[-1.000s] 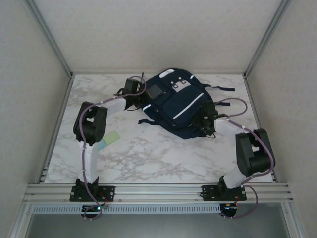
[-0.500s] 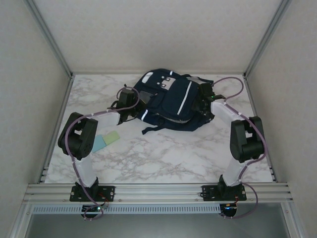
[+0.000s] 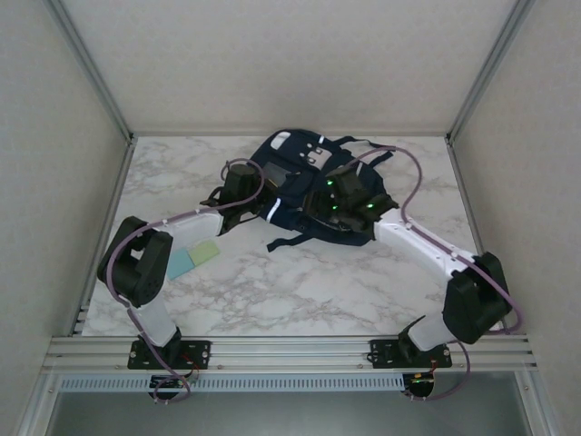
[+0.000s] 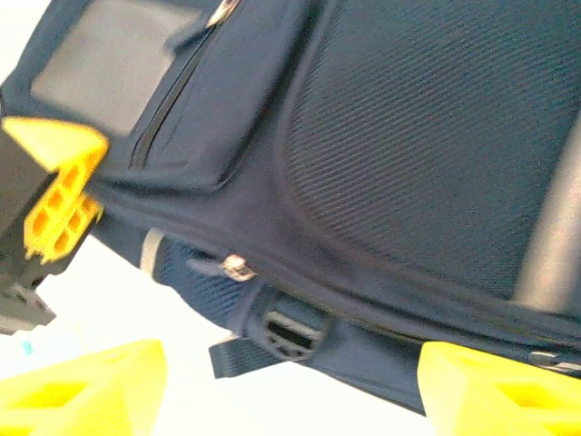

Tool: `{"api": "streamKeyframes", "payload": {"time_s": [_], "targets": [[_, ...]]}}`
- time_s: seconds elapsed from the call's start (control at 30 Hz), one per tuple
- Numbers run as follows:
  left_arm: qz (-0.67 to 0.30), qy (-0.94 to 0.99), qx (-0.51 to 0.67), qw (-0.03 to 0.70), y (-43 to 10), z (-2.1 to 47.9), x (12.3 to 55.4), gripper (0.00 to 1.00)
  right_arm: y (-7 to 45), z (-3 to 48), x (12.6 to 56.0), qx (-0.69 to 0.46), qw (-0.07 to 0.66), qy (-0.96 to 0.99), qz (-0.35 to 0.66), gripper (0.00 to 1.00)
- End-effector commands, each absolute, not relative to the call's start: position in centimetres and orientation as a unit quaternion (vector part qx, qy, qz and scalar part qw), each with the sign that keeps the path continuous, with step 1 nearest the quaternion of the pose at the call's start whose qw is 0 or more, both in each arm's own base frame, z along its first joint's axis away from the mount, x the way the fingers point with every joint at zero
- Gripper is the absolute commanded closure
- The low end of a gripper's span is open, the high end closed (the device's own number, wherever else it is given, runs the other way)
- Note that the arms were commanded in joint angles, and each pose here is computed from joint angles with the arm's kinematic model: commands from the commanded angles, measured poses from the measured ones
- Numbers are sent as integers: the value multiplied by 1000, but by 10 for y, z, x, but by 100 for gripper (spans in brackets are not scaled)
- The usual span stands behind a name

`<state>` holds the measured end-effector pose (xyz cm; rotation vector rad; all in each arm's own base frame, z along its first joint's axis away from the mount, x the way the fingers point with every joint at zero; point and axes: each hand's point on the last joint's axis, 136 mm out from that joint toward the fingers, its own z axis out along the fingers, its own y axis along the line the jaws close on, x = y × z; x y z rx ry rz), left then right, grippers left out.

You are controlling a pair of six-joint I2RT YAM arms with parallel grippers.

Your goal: Pack the student bag

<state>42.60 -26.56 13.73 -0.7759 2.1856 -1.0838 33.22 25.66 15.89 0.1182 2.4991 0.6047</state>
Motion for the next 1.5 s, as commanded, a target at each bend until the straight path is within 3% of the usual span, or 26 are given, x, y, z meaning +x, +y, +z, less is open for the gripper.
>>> {"api": "streamKeyframes", "payload": {"time_s": [0.0, 0.13, 0.5, 0.8, 1.1, 1.4, 1.47], "targets": [[-477, 792, -244, 293, -293, 187, 412, 100, 294, 149, 335, 56, 266, 928, 254, 30], [-478, 791, -244, 294, -294, 186, 407, 100, 312, 125, 341, 68, 263, 937, 219, 33], [-479, 793, -243, 288, -293, 185, 398, 100, 288, 90, 369, 147, 311, 936, 72, 32], [-461, 802, -242, 293, -286, 180, 397, 100, 262, 97, 368, 147, 337, 930, 24, 64], [-448, 807, -249, 295, -274, 173, 405, 100, 247, 103, 358, 95, 325, 941, 17, 69], [-428, 813, -251, 303, -263, 168, 409, 100, 242, 99, 362, 68, 293, 952, 61, 98], [-413, 815, -255, 316, -253, 165, 416, 100, 243, 99, 357, 57, 282, 955, 75, 100]]}}
